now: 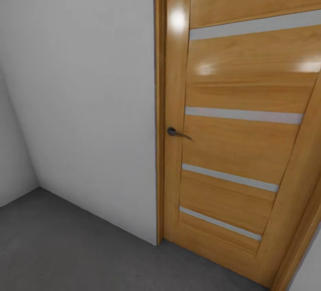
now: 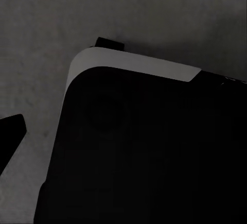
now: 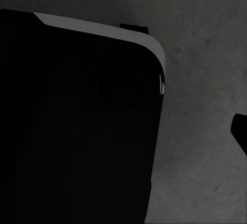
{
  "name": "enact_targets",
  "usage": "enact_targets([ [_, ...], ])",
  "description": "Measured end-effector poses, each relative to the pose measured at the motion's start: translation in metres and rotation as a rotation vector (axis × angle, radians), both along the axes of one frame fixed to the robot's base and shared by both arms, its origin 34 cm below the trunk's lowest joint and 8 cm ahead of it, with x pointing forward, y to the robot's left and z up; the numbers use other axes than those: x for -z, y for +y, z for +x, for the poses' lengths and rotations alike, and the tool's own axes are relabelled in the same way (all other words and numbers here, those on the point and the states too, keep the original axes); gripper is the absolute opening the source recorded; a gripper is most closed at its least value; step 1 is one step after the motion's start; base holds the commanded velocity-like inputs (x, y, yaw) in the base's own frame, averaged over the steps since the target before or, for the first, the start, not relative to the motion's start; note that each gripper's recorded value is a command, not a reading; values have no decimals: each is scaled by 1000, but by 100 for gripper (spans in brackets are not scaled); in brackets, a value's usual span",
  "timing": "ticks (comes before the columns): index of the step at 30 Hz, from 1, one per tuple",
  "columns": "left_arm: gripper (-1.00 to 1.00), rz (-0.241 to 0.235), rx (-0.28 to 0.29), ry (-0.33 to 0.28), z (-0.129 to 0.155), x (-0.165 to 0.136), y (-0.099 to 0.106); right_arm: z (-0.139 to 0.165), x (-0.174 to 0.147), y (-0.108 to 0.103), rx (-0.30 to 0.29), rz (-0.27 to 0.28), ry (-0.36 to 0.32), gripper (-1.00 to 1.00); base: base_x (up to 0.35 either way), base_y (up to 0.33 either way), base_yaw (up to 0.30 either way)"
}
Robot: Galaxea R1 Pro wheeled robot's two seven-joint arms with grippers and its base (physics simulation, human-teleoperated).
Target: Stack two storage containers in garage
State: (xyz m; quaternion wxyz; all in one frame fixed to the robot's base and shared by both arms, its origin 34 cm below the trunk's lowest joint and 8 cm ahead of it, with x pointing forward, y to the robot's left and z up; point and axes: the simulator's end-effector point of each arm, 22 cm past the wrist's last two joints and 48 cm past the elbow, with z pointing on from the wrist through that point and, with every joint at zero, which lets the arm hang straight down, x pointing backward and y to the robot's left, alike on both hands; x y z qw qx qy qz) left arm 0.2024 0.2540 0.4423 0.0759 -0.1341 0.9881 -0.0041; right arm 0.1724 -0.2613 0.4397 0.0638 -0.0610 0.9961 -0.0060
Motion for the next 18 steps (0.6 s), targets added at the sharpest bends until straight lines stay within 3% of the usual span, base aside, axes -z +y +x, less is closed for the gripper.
enact_targets([
  [18, 100, 1, 2, -3, 1, 0, 0, 0, 0, 0, 1, 0, 0, 100, 274, 216, -247],
])
